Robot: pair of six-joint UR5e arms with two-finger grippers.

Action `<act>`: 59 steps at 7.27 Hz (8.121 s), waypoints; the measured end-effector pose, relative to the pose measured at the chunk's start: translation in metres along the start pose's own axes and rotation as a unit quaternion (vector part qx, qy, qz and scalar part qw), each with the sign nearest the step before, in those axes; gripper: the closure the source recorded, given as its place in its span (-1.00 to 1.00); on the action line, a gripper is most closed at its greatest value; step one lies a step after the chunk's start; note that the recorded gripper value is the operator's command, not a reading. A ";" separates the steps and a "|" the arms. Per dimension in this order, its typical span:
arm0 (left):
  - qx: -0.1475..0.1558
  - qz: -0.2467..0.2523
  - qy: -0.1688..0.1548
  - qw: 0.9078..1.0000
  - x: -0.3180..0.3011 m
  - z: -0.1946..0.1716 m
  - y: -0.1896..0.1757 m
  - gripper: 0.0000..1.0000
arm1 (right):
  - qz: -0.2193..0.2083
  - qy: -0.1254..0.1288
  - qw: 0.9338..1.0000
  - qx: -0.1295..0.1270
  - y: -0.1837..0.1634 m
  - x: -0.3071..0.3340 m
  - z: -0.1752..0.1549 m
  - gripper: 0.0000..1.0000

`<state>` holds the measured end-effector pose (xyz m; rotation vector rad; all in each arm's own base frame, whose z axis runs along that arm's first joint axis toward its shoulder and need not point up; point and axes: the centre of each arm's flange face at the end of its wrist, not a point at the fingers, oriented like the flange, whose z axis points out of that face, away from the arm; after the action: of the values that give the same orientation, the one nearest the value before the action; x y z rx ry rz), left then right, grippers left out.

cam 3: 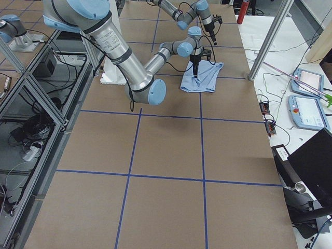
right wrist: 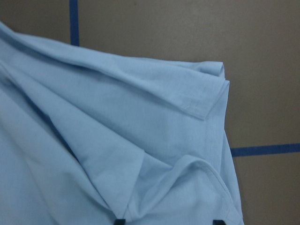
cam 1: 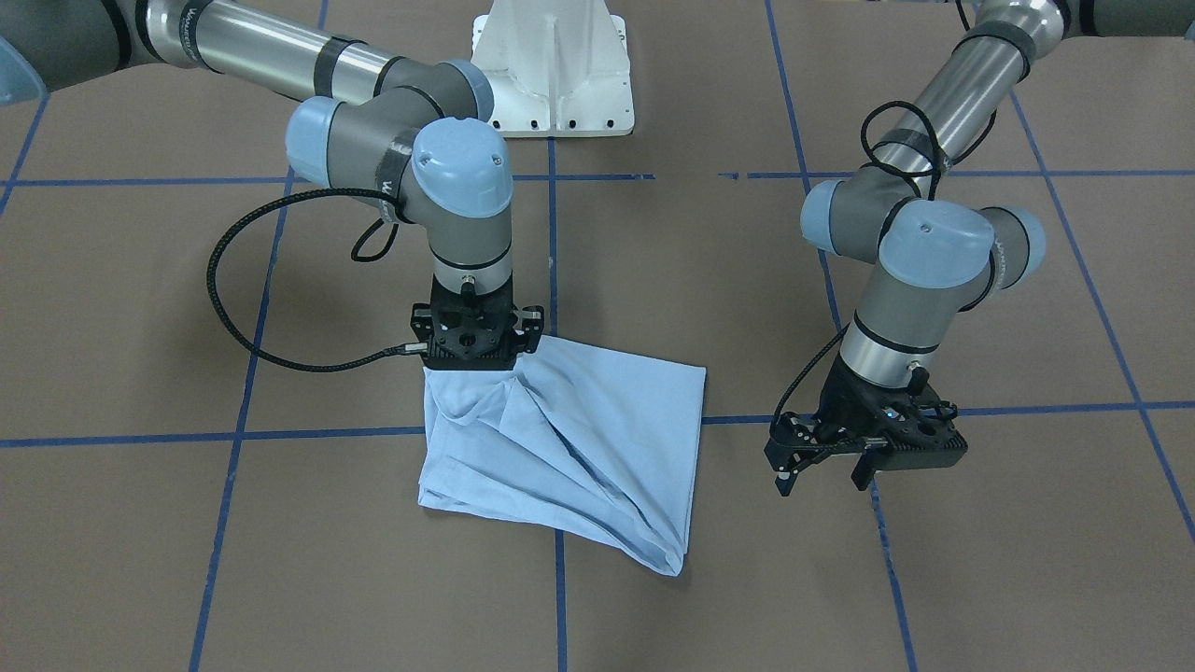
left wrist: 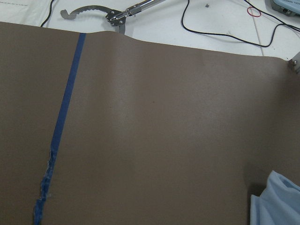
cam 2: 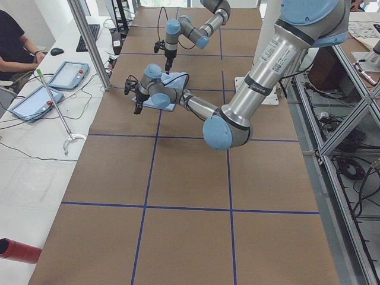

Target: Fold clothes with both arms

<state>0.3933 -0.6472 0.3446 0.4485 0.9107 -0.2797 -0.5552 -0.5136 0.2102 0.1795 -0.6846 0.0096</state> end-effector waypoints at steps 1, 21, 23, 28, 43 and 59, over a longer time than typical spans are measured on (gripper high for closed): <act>0.000 0.000 0.000 1.000 -0.002 0.000 0.001 -1.00 | -0.057 0.011 0.998 0.015 0.015 -0.011 0.006 -0.38; 0.002 -0.003 0.006 1.000 0.004 -0.004 0.000 -1.00 | -0.087 0.015 0.994 0.066 -0.020 -0.001 0.026 1.00; 0.002 -0.004 0.007 1.000 0.006 -0.004 0.000 -1.00 | -0.088 0.043 0.992 0.078 -0.069 0.045 0.024 1.00; 0.004 -0.003 0.012 1.000 0.014 -0.007 -0.002 -1.00 | -0.090 0.074 0.990 0.084 -0.118 0.094 0.056 -1.00; -0.129 0.223 -0.069 0.964 -0.498 -0.197 -0.079 -1.00 | -0.076 -0.096 0.991 -0.059 0.002 0.841 -0.103 -1.00; -0.251 0.192 -0.062 0.947 -0.479 -0.240 0.052 -1.00 | 0.009 -0.059 0.997 -0.041 0.028 0.789 -0.063 -1.00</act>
<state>-0.0328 -0.4635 0.6175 0.1244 0.7183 0.2772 0.0939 -0.5144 0.6632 0.0957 -0.8024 -0.0116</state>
